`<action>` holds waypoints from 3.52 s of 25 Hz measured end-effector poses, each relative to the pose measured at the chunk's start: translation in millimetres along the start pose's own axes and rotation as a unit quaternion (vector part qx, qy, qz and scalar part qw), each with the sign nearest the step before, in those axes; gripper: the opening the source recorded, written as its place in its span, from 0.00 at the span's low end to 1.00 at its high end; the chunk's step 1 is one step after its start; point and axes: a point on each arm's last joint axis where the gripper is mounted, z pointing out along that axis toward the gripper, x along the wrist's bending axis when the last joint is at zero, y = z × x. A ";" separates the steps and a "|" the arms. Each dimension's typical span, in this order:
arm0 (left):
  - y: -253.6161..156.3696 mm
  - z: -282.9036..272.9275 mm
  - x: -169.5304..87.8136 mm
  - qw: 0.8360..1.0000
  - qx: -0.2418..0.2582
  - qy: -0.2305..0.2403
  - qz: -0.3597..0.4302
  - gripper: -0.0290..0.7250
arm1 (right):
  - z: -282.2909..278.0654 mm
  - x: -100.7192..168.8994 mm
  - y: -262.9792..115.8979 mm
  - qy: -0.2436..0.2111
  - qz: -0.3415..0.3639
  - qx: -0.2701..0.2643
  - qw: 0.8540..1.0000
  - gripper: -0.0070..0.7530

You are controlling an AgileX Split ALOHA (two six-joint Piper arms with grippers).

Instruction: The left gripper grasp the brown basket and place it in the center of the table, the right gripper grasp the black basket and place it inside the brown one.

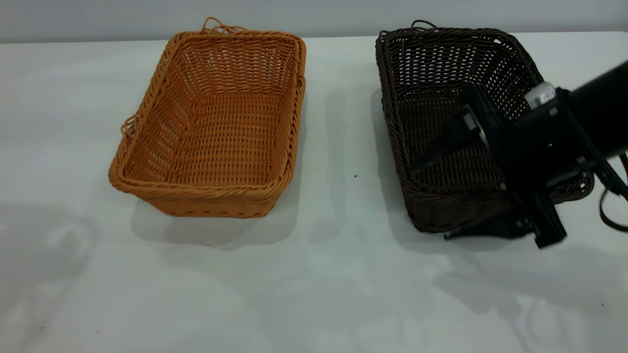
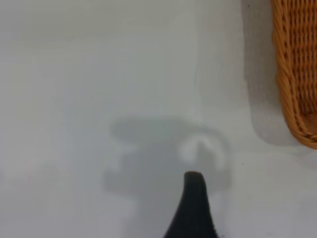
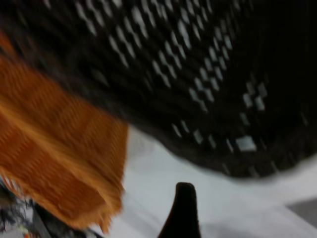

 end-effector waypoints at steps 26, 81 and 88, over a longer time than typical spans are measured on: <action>48.4 72.0 -1.8 0.999 0.049 -0.018 -0.011 0.78 | -3.7 -9.5 39.3 -0.069 0.134 -0.204 0.967 0.79; 55.9 257.1 -84.8 0.977 0.071 -0.073 0.187 0.14 | -48.8 56.0 82.0 0.039 0.027 -0.231 0.972 0.12; 62.9 255.9 -106.2 0.923 0.005 -0.075 0.376 0.14 | -82.5 104.6 89.5 0.093 -0.165 -0.096 0.977 0.12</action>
